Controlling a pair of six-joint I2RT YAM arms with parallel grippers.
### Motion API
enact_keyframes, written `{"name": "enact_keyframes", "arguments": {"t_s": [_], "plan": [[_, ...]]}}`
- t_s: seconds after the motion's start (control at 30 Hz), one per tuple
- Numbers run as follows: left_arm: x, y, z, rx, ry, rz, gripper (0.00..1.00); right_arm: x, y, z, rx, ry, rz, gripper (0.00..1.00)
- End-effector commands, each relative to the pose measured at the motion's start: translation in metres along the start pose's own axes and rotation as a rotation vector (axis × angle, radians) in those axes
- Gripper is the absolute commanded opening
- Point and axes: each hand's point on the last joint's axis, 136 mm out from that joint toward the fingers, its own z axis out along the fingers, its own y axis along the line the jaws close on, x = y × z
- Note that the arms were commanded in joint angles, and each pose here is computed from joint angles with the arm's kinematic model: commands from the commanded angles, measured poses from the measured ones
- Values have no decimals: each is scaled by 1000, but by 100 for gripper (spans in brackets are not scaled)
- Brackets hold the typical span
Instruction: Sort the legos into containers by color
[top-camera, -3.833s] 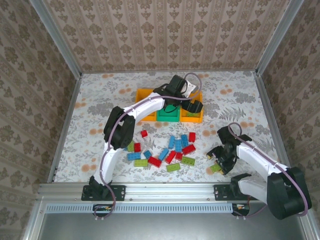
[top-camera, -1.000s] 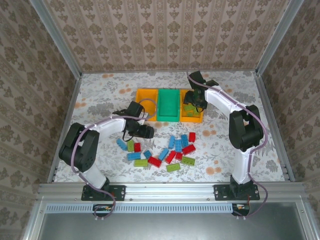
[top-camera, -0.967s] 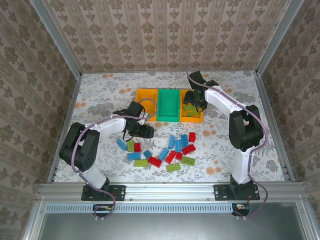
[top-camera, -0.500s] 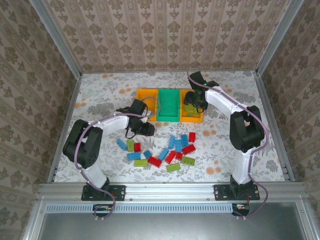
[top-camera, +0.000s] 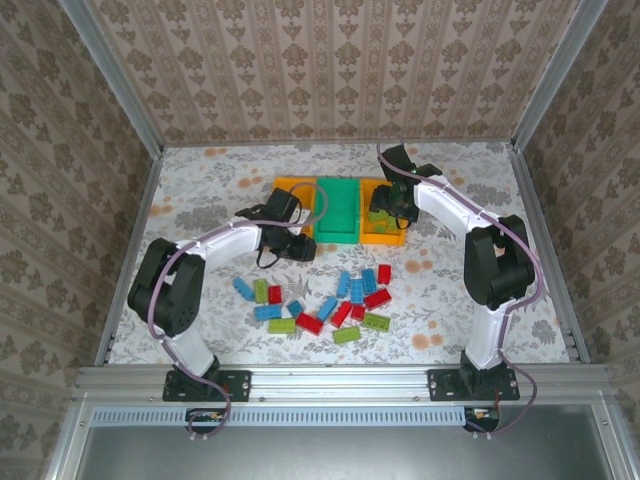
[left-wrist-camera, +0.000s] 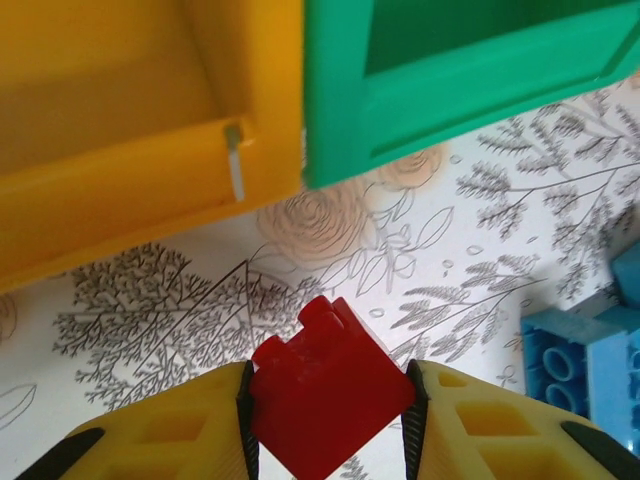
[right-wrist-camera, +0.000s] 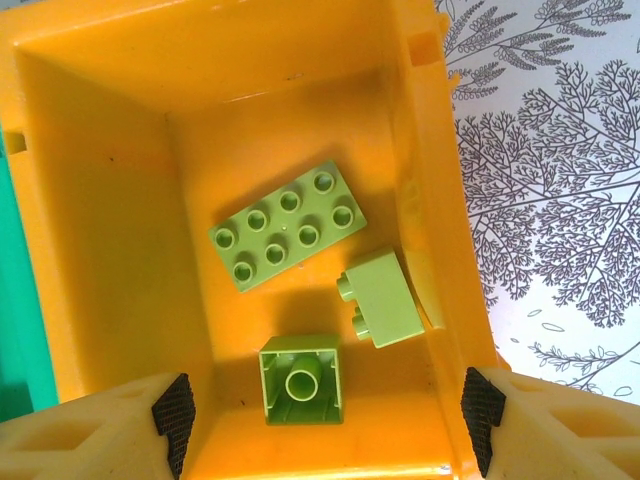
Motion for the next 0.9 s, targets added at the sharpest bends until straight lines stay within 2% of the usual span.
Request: {"name": "enact_keyframes", "arguments": {"t_s": [0.0,0.2,0.37,0.63,0.87], "plan": [[-8,-12,-2,39,-9,4,38,-1,0,-13,-9,-21,13,74],[-47,-36,-30,95,-125,39,39,1,0,-13,-14,-18,19,75],[-81,-56,-40,160,-180,65,38,8,0,-13,-29,-4,11,75],[-106,-53,-13,155,-145,44,40,32,-8,-29,-35,17,-33,75],[-119,-50,0,152,-156,10,48,92,-6,-34,11,119,-146,73]]}}
